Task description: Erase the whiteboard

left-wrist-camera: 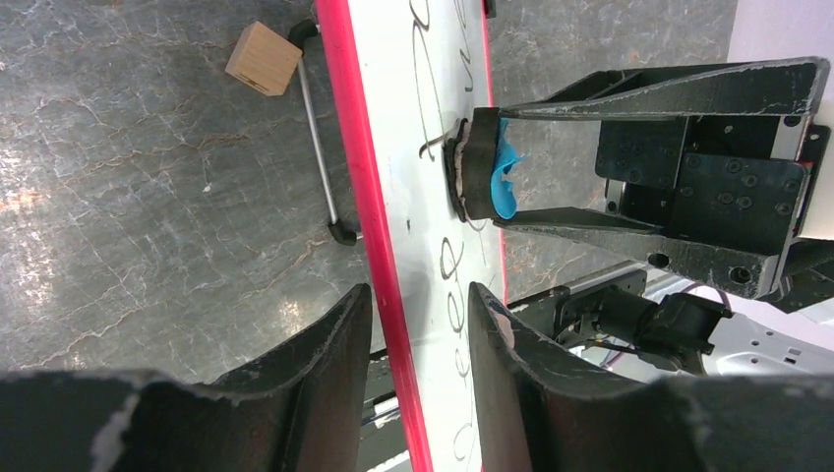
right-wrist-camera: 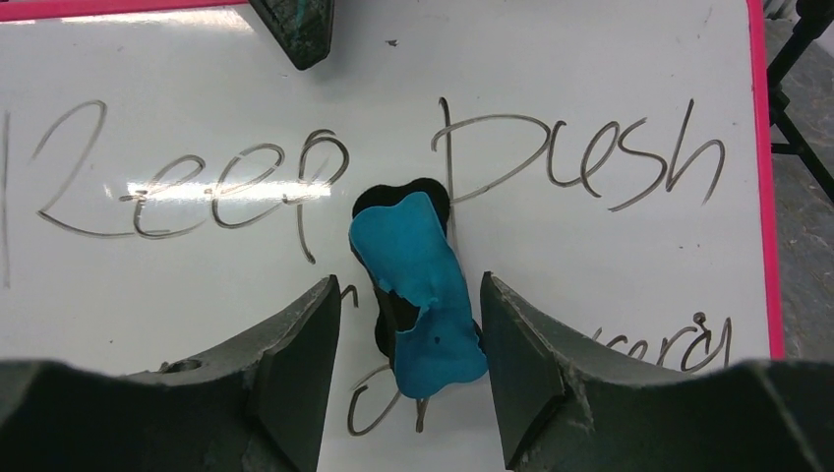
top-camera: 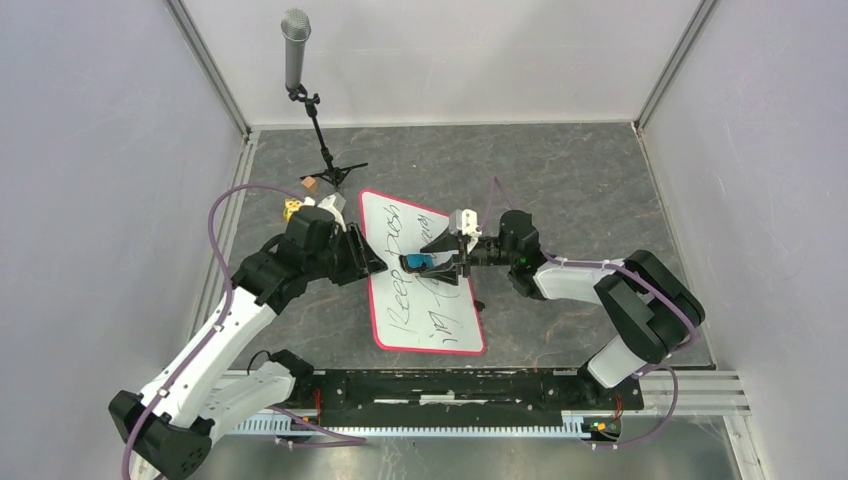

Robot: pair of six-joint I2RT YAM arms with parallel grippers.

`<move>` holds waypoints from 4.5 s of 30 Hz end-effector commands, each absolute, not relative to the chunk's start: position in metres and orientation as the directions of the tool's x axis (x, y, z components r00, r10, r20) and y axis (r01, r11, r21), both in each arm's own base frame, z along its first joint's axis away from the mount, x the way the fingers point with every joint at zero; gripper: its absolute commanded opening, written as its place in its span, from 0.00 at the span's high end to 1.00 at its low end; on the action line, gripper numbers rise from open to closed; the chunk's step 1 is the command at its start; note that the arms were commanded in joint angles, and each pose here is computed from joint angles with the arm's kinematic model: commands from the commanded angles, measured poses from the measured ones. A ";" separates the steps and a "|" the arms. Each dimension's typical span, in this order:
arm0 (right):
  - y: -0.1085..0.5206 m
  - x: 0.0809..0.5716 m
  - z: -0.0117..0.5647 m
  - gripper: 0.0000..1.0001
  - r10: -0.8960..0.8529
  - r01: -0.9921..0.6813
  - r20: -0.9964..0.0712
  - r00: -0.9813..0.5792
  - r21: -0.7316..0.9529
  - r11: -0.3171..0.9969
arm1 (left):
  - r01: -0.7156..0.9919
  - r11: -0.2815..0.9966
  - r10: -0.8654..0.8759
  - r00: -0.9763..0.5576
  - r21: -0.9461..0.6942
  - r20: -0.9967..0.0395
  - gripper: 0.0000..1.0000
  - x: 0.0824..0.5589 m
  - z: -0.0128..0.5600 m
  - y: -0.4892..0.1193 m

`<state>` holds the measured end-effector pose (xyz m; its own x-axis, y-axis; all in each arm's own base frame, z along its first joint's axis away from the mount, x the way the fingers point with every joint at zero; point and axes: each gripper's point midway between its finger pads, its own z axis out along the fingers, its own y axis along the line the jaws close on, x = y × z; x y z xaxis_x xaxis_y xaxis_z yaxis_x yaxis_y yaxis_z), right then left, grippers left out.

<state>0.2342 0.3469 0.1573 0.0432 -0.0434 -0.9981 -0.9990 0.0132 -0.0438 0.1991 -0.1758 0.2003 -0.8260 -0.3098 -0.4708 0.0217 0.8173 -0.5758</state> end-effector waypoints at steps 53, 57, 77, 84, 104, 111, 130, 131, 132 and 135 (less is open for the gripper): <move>0.363 0.238 0.156 0.50 -0.004 -0.994 -0.997 0.080 -0.080 0.073 | 0.045 0.798 -0.309 -0.825 -0.601 -0.472 0.75 0.196 0.191 -0.179; 0.362 0.244 0.153 0.46 -0.019 -0.990 -0.996 0.086 -0.088 0.109 | 0.046 0.799 -0.308 -0.825 -0.600 -0.474 0.75 0.196 0.191 -0.178; 0.354 0.235 0.182 0.28 0.044 -0.989 -0.993 0.106 -0.101 0.105 | 0.041 0.808 -0.305 -0.825 -0.588 -0.476 0.75 0.195 0.187 -0.176; 0.356 0.241 0.175 0.28 0.036 -0.992 -0.995 0.088 -0.084 0.098 | 0.041 0.808 -0.303 -0.827 -0.587 -0.474 0.77 0.195 0.185 -0.176; 0.364 0.240 0.172 0.59 0.057 -0.998 -0.998 0.040 -0.037 0.048 | 0.036 0.807 -0.307 -0.827 -0.589 -0.472 0.84 0.194 0.182 -0.175; 0.371 0.227 0.170 0.72 0.049 -0.999 -0.998 0.040 -0.038 0.030 | 0.037 0.797 -0.321 -0.820 -0.603 -0.475 0.92 0.194 0.184 -0.176; 0.392 0.184 0.157 0.82 -0.013 -0.990 -0.998 0.054 -0.055 0.132 | -0.002 0.795 -0.361 -0.806 -0.607 -0.470 0.98 0.197 0.181 -0.173; 0.390 0.193 0.151 0.85 -0.032 -0.982 -0.999 0.042 -0.047 0.181 | -0.001 0.794 -0.362 -0.805 -0.608 -0.471 0.98 0.197 0.182 -0.173; 0.388 0.199 0.146 0.85 -0.039 -0.977 -0.999 0.004 -0.012 0.215 | 0.000 0.794 -0.362 -0.803 -0.608 -0.473 0.98 0.197 0.183 -0.173; 0.377 0.218 0.134 0.85 -0.044 -0.952 -0.996 -0.077 0.060 0.300 | 0.003 0.793 -0.364 -0.800 -0.610 -0.478 0.98 0.197 0.184 -0.172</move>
<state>0.1819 0.3953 0.1836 0.0802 0.0618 -0.9949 -0.9918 0.1050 -0.0734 0.1941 -0.1750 0.1863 -0.8125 -0.3503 -0.4659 0.0141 0.7872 -0.6165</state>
